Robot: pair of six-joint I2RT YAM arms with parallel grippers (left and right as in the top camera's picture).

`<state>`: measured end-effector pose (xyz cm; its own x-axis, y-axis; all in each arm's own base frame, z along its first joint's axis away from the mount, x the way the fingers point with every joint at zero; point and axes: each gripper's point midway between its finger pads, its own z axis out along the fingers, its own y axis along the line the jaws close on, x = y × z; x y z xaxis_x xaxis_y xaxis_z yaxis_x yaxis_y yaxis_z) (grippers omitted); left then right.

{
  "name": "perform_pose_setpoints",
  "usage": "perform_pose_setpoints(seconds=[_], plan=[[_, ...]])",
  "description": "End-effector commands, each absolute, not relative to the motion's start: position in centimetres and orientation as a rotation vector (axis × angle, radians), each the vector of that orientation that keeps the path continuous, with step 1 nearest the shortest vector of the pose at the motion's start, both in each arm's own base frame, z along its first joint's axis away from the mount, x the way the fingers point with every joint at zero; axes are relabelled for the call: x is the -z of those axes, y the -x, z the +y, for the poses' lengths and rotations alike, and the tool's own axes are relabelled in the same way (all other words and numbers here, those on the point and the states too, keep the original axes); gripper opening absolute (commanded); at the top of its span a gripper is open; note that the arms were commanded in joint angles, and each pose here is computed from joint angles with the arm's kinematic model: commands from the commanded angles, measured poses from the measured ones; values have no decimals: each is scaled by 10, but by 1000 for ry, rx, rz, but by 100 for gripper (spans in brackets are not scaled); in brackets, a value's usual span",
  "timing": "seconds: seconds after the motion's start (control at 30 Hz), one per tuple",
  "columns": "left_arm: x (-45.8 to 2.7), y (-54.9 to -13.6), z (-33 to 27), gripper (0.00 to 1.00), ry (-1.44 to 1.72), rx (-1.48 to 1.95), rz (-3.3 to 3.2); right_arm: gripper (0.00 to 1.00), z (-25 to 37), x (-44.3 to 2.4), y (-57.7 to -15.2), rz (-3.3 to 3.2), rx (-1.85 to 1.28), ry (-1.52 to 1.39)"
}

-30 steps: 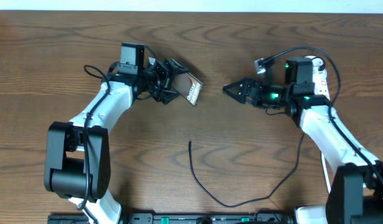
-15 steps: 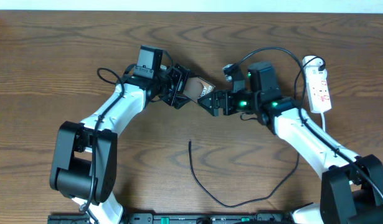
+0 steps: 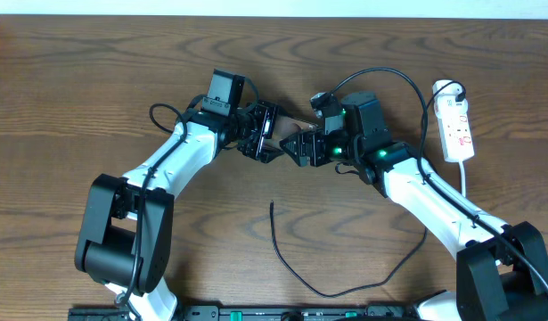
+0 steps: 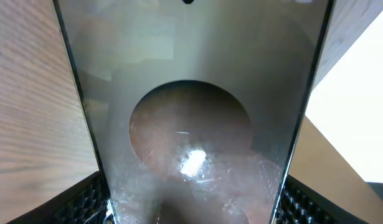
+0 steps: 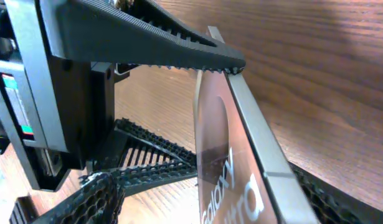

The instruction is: Plug charger to phone and switch on socket

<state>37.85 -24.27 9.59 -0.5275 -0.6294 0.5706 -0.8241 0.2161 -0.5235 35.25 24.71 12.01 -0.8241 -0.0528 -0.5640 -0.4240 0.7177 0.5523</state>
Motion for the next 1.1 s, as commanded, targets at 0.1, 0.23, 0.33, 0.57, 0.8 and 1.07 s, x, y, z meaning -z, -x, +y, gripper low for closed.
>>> perform_pose_setpoints(seconds=[0.1,0.23,0.33,0.57,0.8,1.07], plan=[[-117,-374,-254,7,-1329,-1254,-2180,72,250,-127,-357,2389,-945,333],[-117,-369,-261,8,-1325,-1241,-2165,67,250,-127,-358,2389,-942,332],[-117,-366,-266,7,-1322,-1231,-2157,62,250,-127,-358,2389,-942,332],[-118,-366,-266,7,-1320,-1232,-2160,49,249,-126,-358,2392,-937,319],[-118,-366,-267,7,-1320,-1232,-2161,17,249,-126,-358,2392,-937,319],[-117,-366,-266,7,-1320,-1232,-2161,1,249,-126,-359,2392,-937,319]])
